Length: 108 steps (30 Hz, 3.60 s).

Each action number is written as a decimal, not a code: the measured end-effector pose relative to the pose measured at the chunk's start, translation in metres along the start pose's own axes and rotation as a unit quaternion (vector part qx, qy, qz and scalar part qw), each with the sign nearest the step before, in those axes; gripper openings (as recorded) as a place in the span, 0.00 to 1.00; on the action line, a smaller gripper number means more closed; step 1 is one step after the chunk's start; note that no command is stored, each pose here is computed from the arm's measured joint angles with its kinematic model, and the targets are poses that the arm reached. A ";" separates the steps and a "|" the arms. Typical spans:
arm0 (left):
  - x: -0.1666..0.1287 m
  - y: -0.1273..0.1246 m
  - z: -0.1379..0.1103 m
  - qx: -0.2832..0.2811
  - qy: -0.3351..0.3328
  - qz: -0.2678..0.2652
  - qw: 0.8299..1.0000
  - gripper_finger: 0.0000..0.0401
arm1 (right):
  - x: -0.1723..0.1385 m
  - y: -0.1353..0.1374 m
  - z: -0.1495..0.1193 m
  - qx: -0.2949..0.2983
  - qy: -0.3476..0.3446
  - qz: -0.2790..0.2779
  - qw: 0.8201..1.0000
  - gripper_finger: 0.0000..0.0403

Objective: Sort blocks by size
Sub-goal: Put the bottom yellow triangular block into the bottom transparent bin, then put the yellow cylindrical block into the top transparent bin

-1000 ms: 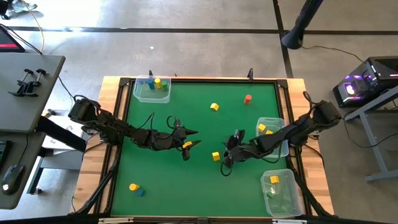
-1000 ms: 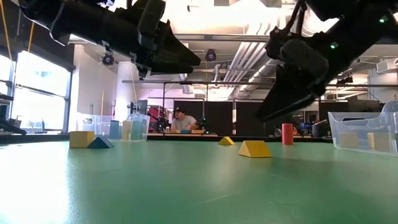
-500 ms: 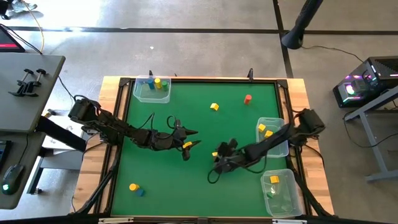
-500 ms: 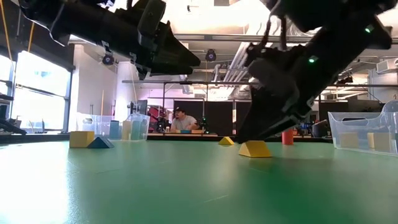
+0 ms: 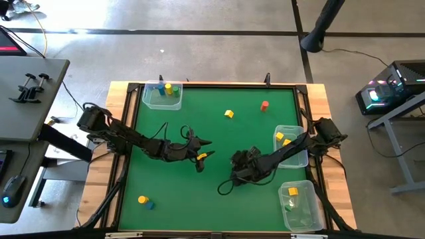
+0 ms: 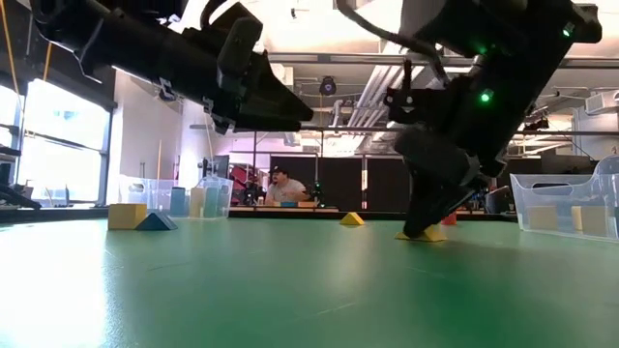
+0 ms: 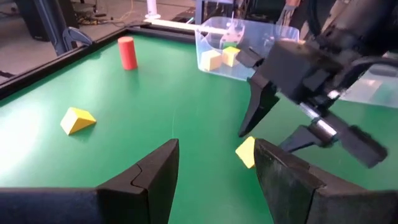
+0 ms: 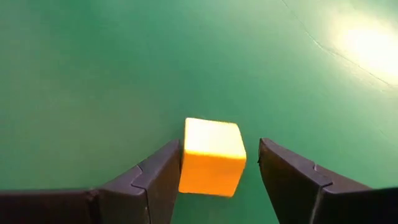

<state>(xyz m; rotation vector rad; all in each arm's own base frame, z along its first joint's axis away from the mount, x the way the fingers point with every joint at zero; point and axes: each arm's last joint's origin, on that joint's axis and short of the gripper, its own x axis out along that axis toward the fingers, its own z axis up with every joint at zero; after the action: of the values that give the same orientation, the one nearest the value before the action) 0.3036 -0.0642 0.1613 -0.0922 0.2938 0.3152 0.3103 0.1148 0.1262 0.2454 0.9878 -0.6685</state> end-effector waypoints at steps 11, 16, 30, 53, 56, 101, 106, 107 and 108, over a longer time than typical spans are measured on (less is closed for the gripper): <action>0.001 0.000 0.000 0.002 -0.003 0.001 1.000 0.48 | 0.008 -0.007 -0.011 -0.002 -0.001 0.002 1.000 0.32; 0.001 0.000 0.000 0.004 -0.003 0.000 1.000 0.48 | -0.005 -0.006 -0.007 -0.055 -0.002 0.017 0.998 0.32; 0.000 -0.001 0.000 0.004 -0.002 -0.001 1.000 0.48 | -0.174 -0.027 -0.075 -0.020 0.140 0.221 0.965 0.32; 0.001 0.000 0.001 0.000 -0.008 0.000 1.000 0.48 | -0.188 -0.041 -0.167 0.129 0.293 -0.004 0.947 0.45; 0.000 -0.001 0.002 -0.004 -0.014 -0.001 1.000 0.48 | -0.188 -0.041 -0.166 0.129 0.293 -0.004 0.947 0.45; 0.002 0.001 0.011 -0.016 -0.046 -0.019 0.999 0.48 | -0.053 -0.022 -0.036 -0.105 -0.227 0.154 0.956 0.42; 0.001 -0.002 0.010 -0.002 -0.045 -0.023 0.999 0.48 | -0.045 -0.029 -0.004 -0.123 -0.322 0.297 0.891 0.42; 0.000 -0.004 0.009 0.001 -0.043 -0.026 0.999 0.48 | -0.043 -0.032 0.001 -0.120 -0.334 0.300 0.886 0.42; -0.002 -0.006 0.008 0.006 -0.042 -0.031 0.999 0.48 | -0.042 -0.035 0.006 -0.116 -0.342 0.296 0.885 0.42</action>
<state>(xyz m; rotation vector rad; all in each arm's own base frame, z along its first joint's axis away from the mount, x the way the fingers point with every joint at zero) 0.3063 -0.0691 0.1700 -0.0751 0.2094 0.2559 0.2770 0.1022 0.1675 0.0738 0.2652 -0.0422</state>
